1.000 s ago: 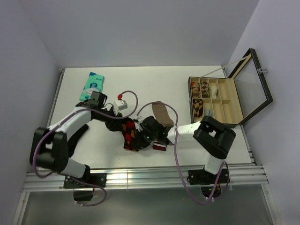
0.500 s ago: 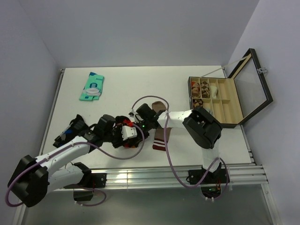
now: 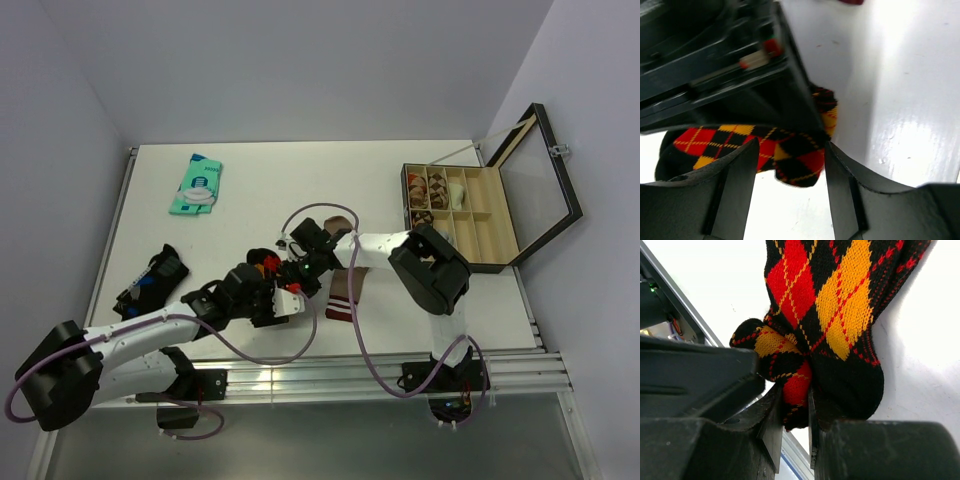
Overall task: Roll the socks
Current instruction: Roll the sock at the center of the board.
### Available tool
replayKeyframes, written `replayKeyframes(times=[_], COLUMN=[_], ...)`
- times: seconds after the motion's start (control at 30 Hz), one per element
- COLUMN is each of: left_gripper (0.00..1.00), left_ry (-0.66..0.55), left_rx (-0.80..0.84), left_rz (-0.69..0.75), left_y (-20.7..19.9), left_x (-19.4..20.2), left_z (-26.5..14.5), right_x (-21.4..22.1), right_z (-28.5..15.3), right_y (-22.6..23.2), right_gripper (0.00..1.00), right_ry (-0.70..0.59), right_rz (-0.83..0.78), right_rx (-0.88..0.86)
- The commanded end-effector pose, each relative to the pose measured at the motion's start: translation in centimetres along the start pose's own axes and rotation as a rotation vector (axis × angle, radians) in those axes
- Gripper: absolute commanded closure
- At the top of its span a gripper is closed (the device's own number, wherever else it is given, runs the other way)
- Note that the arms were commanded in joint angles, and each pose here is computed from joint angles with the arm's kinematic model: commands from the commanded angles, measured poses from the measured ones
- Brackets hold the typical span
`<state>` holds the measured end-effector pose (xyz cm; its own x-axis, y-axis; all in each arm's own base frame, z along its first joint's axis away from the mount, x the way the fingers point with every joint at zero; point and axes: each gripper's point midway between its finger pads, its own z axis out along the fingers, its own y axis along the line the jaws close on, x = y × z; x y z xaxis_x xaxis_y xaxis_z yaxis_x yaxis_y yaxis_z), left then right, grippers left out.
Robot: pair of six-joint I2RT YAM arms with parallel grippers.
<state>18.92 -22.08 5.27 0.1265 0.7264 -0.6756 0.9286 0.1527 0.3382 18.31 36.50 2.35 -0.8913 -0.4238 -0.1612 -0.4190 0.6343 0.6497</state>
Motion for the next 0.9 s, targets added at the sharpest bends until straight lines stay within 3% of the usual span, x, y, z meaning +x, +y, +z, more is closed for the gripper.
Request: replayKeyframes(times=[0.0,0.17,0.53,0.87], left_gripper=[0.4,0.36,0.44,1.0], left_ry=[-0.014,0.006,0.032,0.081], left_rx=[-0.003,0.018,0.01,0.091], left_rz=[0.008,-0.001,-0.019,-0.039], left_y=[-0.4,-1.2,-1.4,-3.2], left_x=[-0.4,0.0,0.8,1.7], left_z=[0.7,1.4,2.3,2.9], right_x=[1.9,2.0,1.6,0.1], right_z=[0.4,0.4,0.1,-1.8], right_y=[-3.0,-3.2,-1.9,-1.2], right_gripper=[0.76,0.76,0.72,0.59], right_ry=[0.075,0.075,0.042,-0.087], right_rz=[0.053,0.052,0.075,0.096], right_rx=[0.114,0.112,0.051,0.086])
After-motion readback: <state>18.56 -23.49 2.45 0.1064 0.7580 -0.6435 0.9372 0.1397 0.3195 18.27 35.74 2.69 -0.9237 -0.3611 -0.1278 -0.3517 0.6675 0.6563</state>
